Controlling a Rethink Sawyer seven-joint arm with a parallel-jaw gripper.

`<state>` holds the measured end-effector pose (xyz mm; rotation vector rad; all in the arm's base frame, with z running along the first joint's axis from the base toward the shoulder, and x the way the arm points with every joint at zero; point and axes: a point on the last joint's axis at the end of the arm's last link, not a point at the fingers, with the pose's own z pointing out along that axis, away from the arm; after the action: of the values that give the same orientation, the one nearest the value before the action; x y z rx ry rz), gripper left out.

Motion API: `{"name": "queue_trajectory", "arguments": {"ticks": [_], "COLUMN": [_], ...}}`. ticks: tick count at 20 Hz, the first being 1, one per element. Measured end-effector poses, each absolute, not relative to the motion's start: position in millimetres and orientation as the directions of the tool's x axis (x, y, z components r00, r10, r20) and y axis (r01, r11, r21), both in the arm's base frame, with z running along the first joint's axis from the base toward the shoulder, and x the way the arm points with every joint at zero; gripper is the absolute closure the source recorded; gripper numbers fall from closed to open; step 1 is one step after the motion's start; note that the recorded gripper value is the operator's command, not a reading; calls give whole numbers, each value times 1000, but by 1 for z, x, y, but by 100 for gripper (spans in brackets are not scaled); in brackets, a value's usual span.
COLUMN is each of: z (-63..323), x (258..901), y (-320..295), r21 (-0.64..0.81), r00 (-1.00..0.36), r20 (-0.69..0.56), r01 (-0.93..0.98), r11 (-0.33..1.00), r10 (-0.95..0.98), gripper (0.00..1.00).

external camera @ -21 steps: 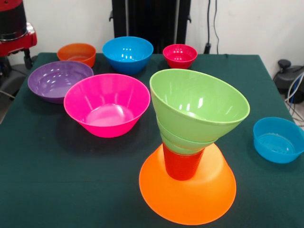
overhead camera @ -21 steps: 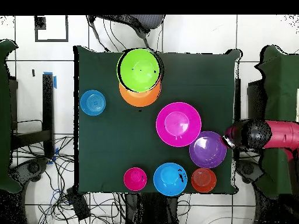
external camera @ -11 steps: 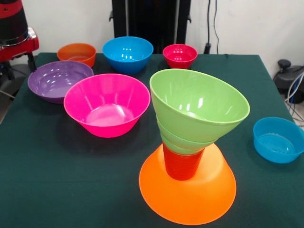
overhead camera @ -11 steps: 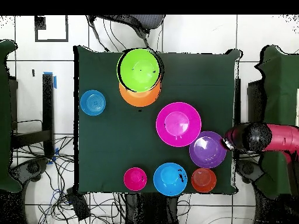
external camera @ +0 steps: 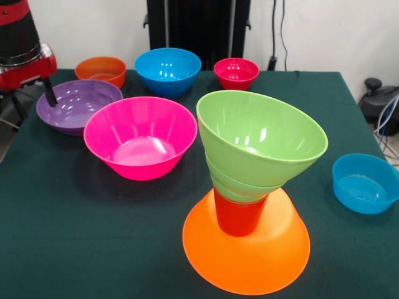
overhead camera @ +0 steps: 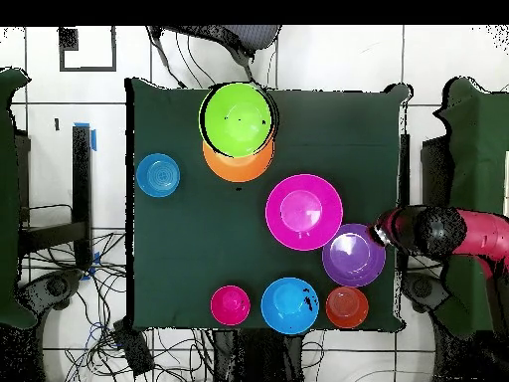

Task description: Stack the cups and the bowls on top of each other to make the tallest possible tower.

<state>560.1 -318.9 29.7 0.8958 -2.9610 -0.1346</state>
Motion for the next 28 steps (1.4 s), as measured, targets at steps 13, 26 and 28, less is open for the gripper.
{"name": "queue_trajectory", "arguments": {"ticks": [13,26,28], "z": [28,24,22], "x": [574,580,579], "y": [-313,-293,-293], "r21": [63,66,66], "r00": [-832,-813,-812], "r20": [-53,-39,-33], "r01": [-555,-583,-583], "r11": [830,810,809], "r10": [-552,-581,-583], "gripper": [0,0,0]}}
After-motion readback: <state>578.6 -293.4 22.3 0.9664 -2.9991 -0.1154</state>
